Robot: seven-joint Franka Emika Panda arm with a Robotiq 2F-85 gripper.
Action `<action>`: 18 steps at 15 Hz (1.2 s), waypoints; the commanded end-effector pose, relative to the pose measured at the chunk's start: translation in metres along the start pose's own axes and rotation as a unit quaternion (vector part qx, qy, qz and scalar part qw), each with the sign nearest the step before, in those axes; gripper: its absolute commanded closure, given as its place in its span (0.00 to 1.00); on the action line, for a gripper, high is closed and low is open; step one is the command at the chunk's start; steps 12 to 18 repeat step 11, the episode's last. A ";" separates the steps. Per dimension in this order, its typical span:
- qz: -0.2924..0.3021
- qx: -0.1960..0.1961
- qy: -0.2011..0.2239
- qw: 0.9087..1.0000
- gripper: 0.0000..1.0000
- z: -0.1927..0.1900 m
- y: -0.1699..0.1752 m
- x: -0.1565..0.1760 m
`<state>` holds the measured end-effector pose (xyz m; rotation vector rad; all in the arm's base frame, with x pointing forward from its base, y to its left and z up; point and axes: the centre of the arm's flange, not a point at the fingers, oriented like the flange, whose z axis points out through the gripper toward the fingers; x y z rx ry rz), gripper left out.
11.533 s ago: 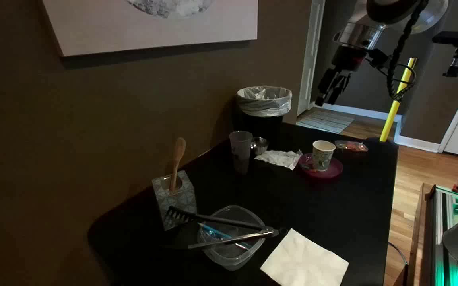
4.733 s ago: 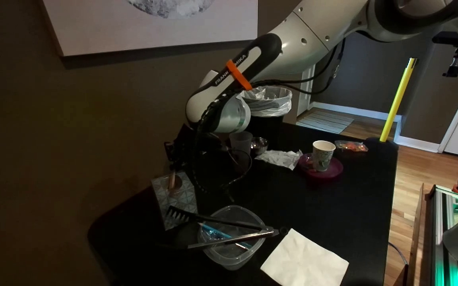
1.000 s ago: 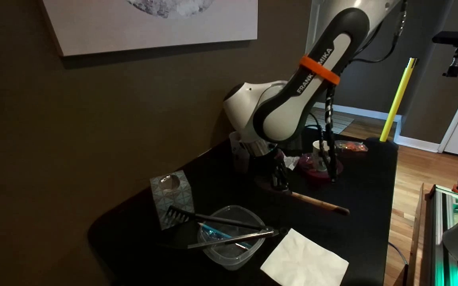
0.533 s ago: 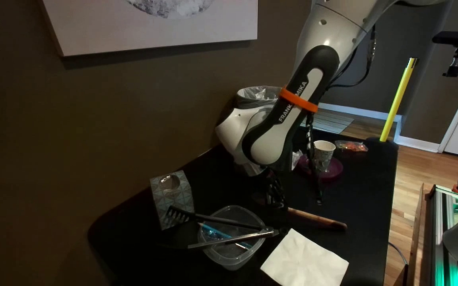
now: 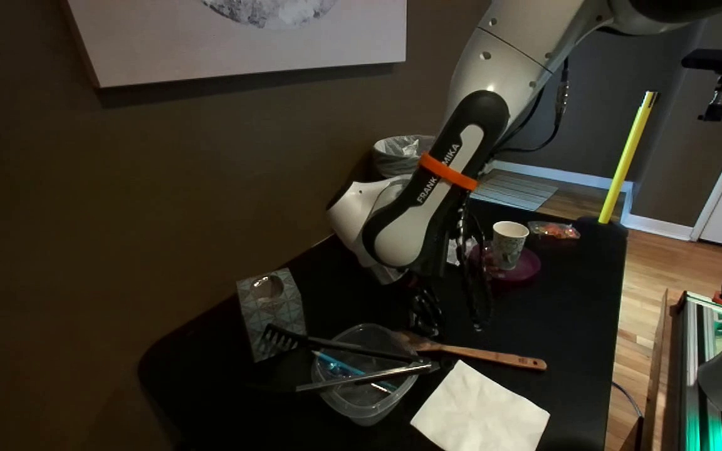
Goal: Pick up the wooden spoon from the blue tissue box and put it on the table
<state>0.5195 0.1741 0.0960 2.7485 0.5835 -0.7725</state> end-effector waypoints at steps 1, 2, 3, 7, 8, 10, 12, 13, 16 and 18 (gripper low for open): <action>-0.004 0.044 0.041 0.998 0.36 -0.040 0.018 -0.021; 0.000 0.070 0.069 0.995 0.27 -0.052 0.027 -0.033; 0.004 0.086 0.086 0.993 0.20 -0.064 0.038 -0.046; 0.020 0.157 0.163 0.974 0.00 -0.095 0.071 -0.102; 0.025 0.175 0.183 0.967 0.00 -0.099 0.077 -0.115; 0.034 0.163 0.168 0.972 0.00 -0.106 0.082 -0.082; 0.037 0.174 0.182 0.967 0.00 -0.109 0.088 -0.094; 0.037 0.174 0.182 0.967 0.00 -0.109 0.088 -0.094; 0.037 0.174 0.182 0.967 0.00 -0.109 0.088 -0.094; 0.037 0.174 0.182 0.967 0.00 -0.109 0.088 -0.094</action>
